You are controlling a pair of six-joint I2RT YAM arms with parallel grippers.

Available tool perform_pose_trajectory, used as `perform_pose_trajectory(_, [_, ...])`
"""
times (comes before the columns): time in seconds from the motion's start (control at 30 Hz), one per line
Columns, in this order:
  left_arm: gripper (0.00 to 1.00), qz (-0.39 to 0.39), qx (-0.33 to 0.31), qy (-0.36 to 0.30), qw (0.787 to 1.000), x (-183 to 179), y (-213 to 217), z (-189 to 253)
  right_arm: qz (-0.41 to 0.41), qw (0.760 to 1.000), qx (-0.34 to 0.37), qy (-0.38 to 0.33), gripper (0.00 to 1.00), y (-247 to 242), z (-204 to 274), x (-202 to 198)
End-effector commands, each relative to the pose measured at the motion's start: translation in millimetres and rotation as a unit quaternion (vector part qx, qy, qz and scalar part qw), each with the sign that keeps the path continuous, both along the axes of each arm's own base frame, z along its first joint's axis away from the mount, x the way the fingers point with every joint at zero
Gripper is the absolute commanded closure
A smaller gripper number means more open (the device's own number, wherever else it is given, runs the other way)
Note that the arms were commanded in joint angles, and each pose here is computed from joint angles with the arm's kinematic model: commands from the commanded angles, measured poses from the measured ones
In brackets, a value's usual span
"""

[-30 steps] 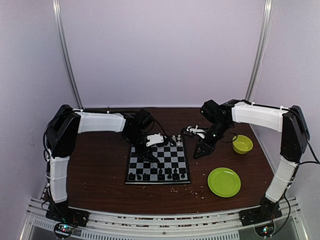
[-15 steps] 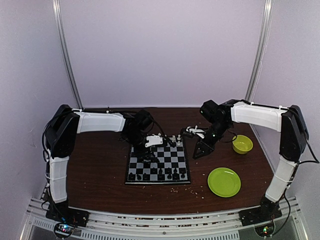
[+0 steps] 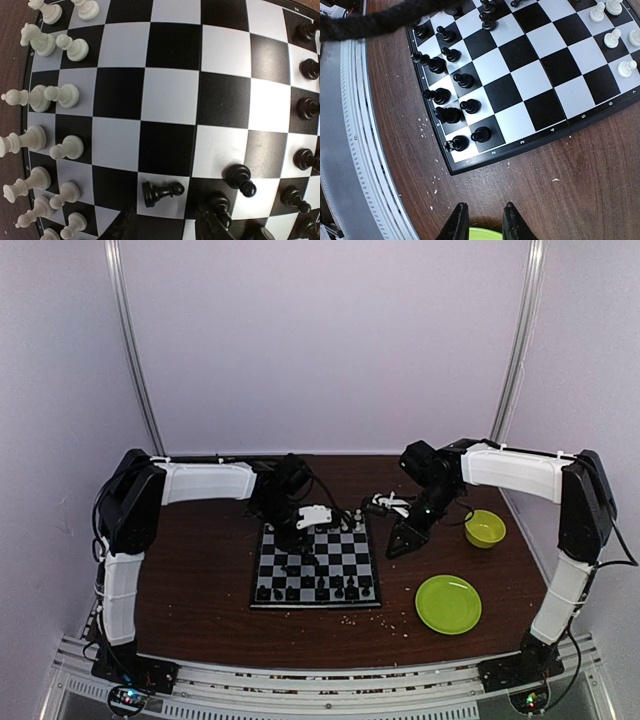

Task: Set up the chess pieces on the board
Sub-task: Adjust the king on the chessboard, then adjust the pawn on the chessboard.

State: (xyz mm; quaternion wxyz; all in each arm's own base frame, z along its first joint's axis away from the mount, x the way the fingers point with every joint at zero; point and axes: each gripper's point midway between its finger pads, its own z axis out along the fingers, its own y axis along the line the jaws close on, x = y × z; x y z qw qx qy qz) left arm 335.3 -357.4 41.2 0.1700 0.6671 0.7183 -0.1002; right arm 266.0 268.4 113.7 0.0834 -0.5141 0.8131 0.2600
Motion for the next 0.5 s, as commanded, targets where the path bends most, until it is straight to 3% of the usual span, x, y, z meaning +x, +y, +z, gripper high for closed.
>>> perform_pose_trajectory(0.0, [0.58, 0.023, -0.038, 0.021, 0.999, -1.2, -13.4, 15.9, 0.002, 1.000, 0.006, -0.001, 0.76, 1.8, 5.1, 3.3])
perform_pose_trajectory(0.27, [0.56, 0.117, -0.069, 0.042, 0.990, 6.1, -18.5, 33.7, 0.002, 1.000, 0.008, -0.003, 0.76, 1.6, 7.4, 2.9])
perform_pose_trajectory(0.47, [0.57, 0.254, -0.099, 0.035, 0.962, 14.8, -24.2, 38.9, 0.002, 1.000, 0.008, -0.004, 0.76, 1.5, 8.0, 2.9])
